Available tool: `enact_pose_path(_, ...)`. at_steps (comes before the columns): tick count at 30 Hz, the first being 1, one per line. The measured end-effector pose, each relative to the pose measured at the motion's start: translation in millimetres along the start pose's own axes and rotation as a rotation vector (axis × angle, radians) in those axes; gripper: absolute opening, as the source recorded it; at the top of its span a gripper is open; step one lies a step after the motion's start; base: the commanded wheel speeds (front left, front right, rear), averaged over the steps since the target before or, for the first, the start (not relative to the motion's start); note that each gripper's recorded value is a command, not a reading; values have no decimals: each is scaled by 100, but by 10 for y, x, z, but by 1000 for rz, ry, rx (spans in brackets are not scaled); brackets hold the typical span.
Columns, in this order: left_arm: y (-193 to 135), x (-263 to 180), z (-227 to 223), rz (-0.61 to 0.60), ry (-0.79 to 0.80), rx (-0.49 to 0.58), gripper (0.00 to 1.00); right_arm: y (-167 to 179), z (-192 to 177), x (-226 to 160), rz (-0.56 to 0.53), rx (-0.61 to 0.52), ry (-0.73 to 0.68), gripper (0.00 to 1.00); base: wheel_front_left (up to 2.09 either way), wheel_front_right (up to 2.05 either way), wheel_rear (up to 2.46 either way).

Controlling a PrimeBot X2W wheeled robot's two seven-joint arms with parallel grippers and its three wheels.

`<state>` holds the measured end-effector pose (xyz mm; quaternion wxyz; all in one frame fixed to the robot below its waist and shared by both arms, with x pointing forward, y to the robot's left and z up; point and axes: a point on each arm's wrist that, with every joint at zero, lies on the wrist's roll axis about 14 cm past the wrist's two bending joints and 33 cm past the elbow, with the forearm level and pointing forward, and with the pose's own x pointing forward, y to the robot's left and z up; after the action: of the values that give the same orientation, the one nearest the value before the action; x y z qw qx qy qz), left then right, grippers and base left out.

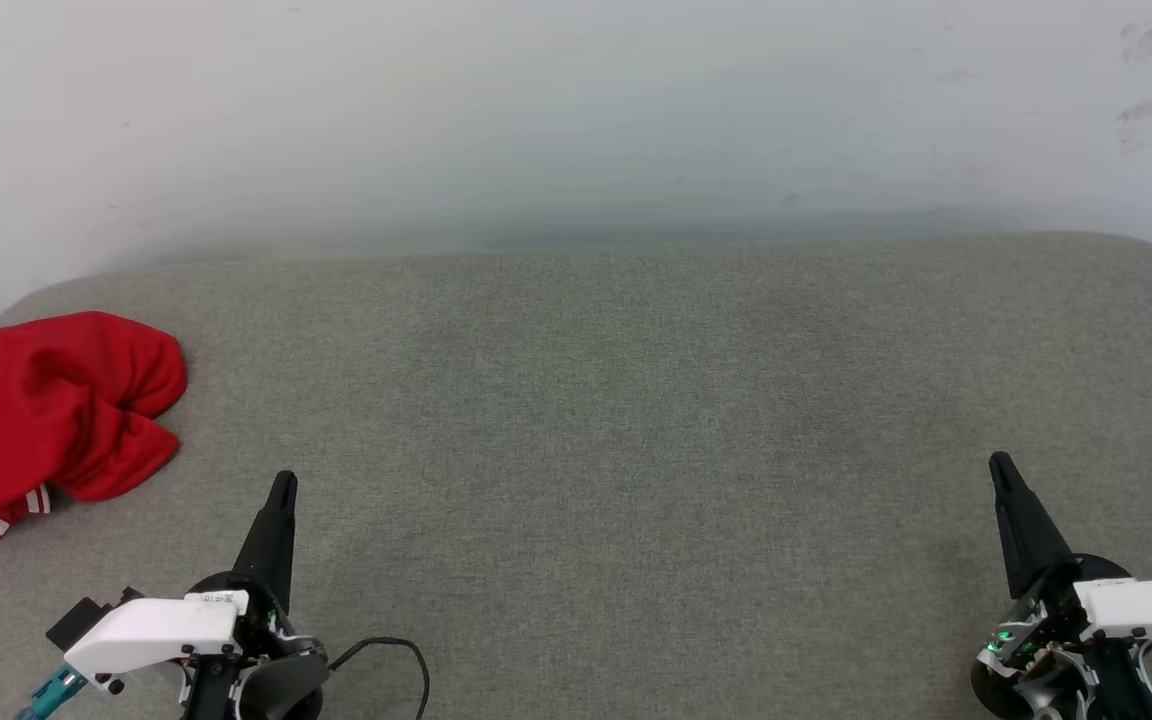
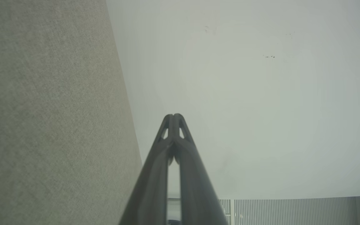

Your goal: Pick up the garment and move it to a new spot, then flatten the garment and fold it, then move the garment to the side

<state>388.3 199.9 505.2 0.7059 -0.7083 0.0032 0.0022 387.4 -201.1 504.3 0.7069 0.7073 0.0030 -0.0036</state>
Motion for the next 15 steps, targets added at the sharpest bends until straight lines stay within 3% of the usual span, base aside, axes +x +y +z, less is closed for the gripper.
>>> enact_pose_path(10,0,0,-1,0,0,0,0,0,-1,0,0,0,0,0,0,0,0)
enact_pose_path(11,14,-4,-3,4,1,-1,100,-15,0,-5,-5,0,0,100,0,0,0)
enact_pose_path(15,237,-102,-14,71,0,-8,100,-243,10,-108,-72,4,-4,100,0,0,0)
